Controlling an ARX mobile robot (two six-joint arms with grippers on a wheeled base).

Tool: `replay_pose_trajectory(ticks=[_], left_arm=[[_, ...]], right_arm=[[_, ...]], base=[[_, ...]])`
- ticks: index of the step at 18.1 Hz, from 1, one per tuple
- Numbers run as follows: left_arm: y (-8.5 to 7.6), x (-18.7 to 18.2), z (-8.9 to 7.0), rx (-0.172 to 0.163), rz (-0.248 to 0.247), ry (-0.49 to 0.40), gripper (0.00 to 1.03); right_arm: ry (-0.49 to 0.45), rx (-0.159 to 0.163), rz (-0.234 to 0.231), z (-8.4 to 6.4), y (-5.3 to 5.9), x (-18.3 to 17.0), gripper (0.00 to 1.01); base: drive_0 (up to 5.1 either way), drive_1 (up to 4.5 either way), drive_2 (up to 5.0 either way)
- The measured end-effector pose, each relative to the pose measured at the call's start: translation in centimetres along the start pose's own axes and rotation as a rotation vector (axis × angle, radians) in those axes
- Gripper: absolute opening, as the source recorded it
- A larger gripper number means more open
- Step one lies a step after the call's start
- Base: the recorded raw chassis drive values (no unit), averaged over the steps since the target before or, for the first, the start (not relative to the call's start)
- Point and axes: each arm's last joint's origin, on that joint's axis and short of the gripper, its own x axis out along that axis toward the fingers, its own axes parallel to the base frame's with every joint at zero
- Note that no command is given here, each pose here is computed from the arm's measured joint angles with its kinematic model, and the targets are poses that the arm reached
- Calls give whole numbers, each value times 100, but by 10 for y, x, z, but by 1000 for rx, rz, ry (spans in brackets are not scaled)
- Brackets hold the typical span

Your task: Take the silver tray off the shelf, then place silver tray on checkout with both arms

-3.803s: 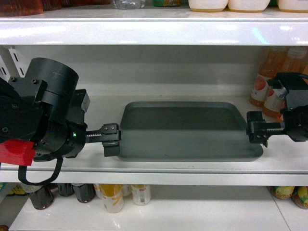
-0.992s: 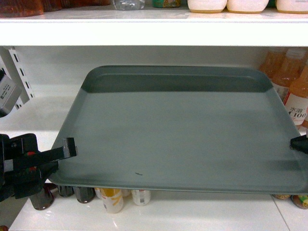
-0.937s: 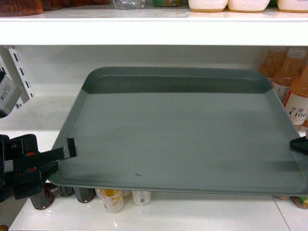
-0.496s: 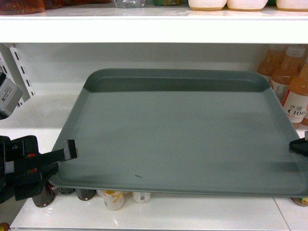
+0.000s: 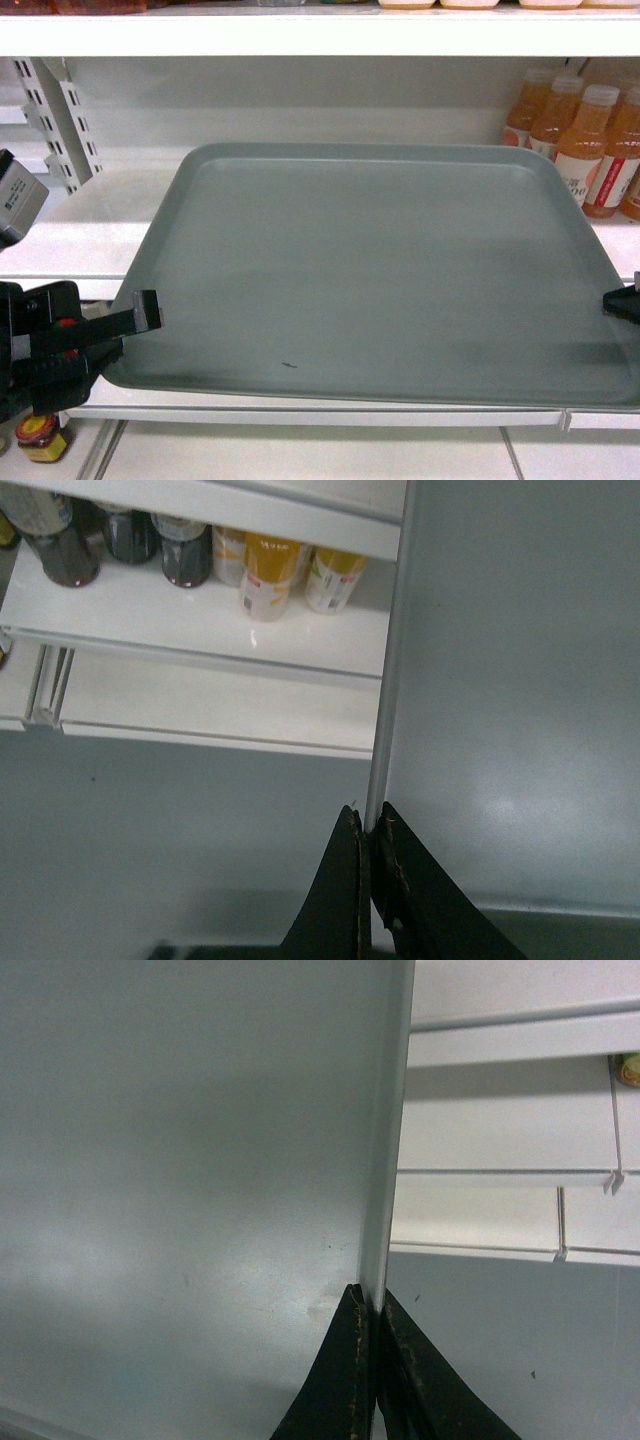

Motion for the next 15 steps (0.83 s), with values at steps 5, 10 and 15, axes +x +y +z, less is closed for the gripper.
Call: replay_pose_trajectory(ticks=[5,10,15], left_arm=[[0,0,0,0,1,1,3],[0,0,0,1,0,0,3],[0,0,0,1,2,2,3]], right_arm=[[0,0,1,0,0,0,3],[2,1,-1,0,0,0,3],[-3,-1,0,0,0,0,3]], base=[[9,-420,438],[6,-422,433],[10,-417,437]])
